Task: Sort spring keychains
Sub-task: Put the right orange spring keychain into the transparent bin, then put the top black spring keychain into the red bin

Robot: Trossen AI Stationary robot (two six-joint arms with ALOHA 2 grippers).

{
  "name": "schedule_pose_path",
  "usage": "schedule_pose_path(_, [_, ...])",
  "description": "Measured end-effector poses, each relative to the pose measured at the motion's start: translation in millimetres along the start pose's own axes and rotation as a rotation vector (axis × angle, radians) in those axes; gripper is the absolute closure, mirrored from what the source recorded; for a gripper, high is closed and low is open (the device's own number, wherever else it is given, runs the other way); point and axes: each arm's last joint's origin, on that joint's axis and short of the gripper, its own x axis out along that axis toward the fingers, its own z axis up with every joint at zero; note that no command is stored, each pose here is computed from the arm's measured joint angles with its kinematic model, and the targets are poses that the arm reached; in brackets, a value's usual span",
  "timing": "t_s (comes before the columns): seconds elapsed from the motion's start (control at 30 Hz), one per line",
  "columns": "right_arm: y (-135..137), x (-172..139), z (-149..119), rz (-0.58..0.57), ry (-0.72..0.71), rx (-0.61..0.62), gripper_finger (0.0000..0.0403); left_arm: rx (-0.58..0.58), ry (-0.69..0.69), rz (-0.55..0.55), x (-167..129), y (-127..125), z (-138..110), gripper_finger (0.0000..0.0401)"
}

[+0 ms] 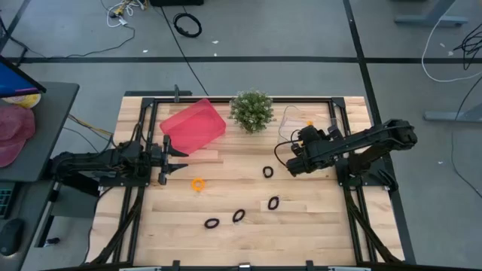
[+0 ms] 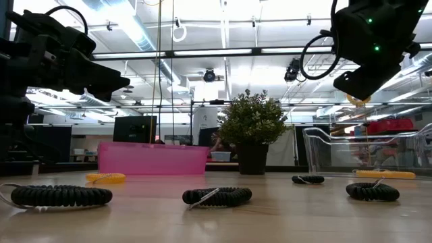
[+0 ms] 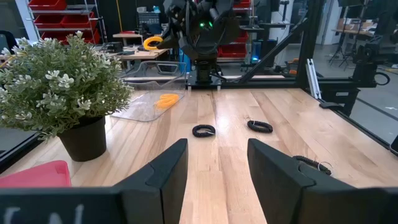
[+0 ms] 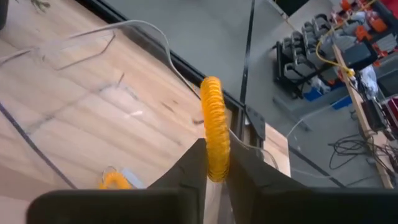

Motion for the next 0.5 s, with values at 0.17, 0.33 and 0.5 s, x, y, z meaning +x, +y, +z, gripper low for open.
schedule_pose_path(0.17, [2.3,-0.1,0.3,0.016,0.0,-0.007,0.0292,0.0,0.0,0.0,0.0,0.0,0.0,0.0229])
schedule_pose_path(0.33, [2.6,0.0,0.4,0.018,0.0,-0.011,0.0224,0.0,0.0,0.0,0.0,0.0,0.0,0.0229])
schedule_pose_path(0.5, [3.1,0.0,0.5,0.022,0.0,-0.021,0.0177,0.0,0.0,0.0,0.0,0.0,0.0,0.0229])
